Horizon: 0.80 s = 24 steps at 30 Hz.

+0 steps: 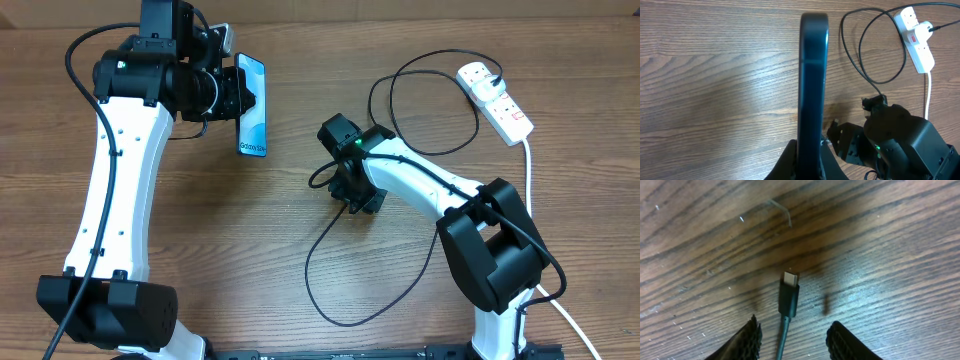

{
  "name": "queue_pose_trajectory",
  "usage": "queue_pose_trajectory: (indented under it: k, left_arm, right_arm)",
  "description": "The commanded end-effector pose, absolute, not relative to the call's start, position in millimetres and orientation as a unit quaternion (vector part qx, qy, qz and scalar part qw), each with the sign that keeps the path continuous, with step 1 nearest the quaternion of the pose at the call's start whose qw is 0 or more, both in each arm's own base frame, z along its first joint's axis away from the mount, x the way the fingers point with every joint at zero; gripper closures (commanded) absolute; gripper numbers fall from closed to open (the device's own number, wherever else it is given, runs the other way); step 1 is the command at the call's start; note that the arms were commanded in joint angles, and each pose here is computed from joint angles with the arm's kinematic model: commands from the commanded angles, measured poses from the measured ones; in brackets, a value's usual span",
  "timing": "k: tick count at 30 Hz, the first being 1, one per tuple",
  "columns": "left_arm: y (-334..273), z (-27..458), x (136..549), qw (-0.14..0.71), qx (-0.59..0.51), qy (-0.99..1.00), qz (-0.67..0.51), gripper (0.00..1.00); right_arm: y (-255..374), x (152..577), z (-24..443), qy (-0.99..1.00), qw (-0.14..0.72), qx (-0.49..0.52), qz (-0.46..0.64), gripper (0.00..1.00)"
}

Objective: Plug charger to phone and switch on socket
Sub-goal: 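Close the right gripper on the cable plug and grip it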

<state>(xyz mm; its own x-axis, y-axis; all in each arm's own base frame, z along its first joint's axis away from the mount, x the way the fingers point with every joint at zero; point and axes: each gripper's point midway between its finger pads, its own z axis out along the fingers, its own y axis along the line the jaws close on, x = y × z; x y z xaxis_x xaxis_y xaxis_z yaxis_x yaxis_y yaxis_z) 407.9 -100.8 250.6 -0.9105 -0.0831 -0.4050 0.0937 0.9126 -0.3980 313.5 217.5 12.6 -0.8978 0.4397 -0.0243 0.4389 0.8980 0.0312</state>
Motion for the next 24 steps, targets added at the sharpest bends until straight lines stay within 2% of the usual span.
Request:
queue_pose_trajectory:
  k: [1, 24]
  left_arm:
    - [-102, 259, 410, 0.223, 0.003, 0.951, -0.213, 0.96]
    - [-102, 259, 410, 0.223, 0.003, 0.951, -0.213, 0.96]
  right_arm:
    - [217, 310, 9, 0.974, 0.009, 0.224, 0.007, 0.60]
    - [216, 308, -6, 0.975, -0.003, 0.223, -0.003, 0.67]
